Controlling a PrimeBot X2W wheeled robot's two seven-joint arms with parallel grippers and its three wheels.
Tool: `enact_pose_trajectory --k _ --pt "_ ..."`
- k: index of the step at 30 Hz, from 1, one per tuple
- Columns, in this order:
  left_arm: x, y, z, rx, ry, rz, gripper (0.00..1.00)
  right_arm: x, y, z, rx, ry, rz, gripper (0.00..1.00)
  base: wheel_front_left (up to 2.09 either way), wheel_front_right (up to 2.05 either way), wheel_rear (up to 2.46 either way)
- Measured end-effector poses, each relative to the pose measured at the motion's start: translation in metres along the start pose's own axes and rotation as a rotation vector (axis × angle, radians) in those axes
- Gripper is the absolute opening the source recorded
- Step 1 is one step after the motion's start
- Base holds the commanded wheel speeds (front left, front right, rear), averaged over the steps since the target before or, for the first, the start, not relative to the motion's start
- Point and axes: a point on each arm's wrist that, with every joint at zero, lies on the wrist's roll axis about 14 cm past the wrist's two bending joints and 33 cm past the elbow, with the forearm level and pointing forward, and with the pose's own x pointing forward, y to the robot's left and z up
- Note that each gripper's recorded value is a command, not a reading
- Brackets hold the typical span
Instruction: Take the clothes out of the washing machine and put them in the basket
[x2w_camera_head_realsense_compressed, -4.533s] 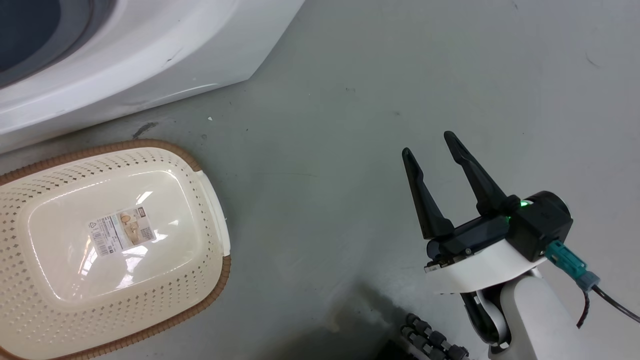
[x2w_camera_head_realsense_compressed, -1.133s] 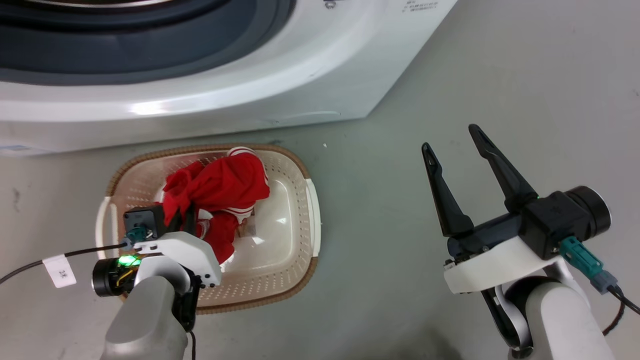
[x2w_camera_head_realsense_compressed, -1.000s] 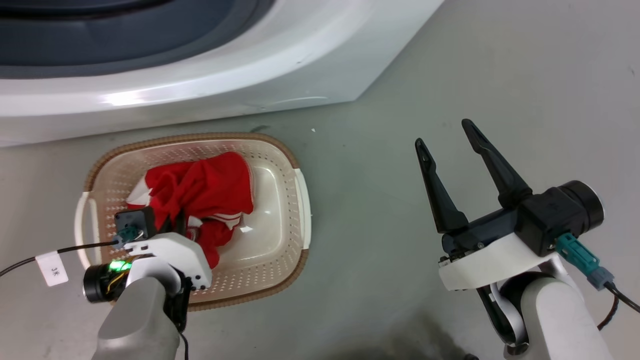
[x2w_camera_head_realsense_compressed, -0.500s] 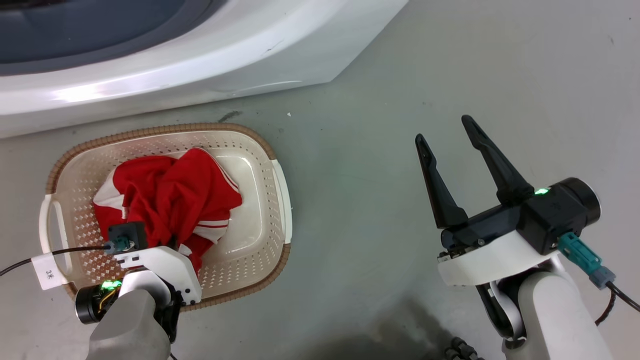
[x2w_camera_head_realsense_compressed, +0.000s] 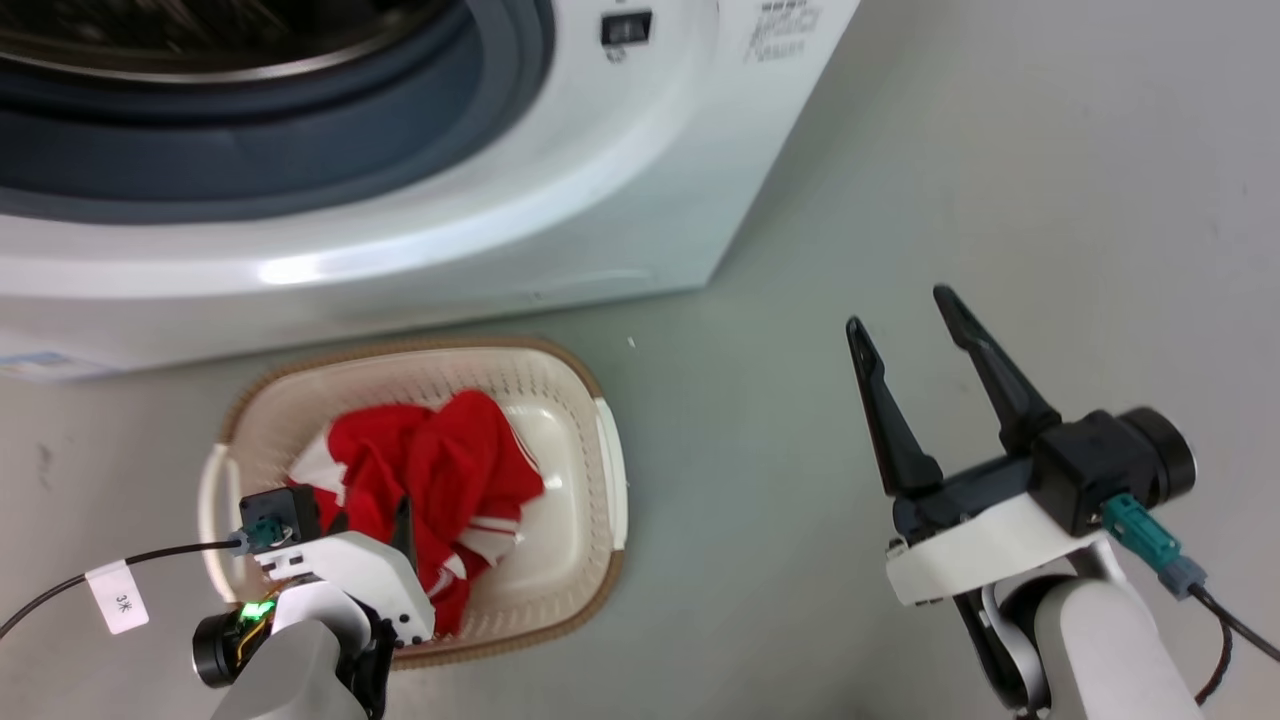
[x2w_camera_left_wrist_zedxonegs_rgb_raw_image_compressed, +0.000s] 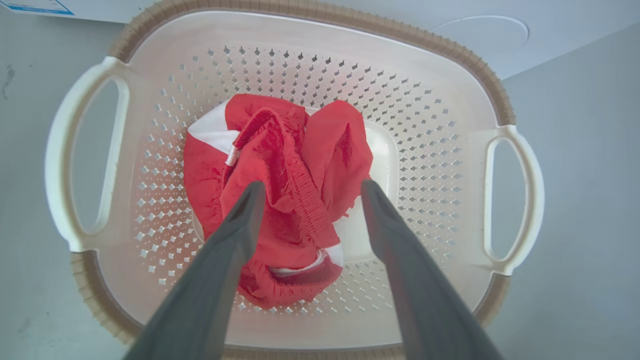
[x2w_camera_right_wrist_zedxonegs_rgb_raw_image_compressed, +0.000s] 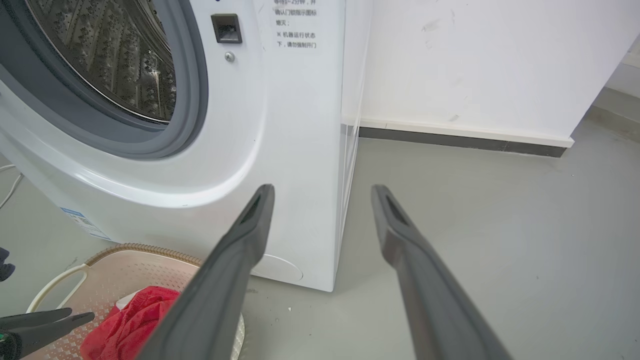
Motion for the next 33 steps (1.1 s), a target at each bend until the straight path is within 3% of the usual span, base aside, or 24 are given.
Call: enact_pose_trajectory --k 10,19,26,33 --pt "-0.091 -0.005 0.105 -0.005 -0.457 -0.025 1.0 -0.044 0.011 0.048 -0.022 -0.092 -0.004 1.0 0.0 0.0 0.0" --pt "-0.187 -0.006 0.176 0.116 -0.83 0.007 1.0 -0.071 0.017 0.076 -0.03 -0.156 -0.004 1.0 0.0 0.0 0.0" --pt "-0.259 -0.01 0.197 0.213 -1.043 0.027 1.0 -0.092 0.017 0.09 -0.035 -0.196 -0.014 1.0 0.0 0.0 0.0" --pt "-0.278 -0.022 0.186 0.265 -1.07 0.0 1.0 -0.108 0.016 0.085 -0.026 -0.186 -0.025 1.0 0.0 0.0 0.0"
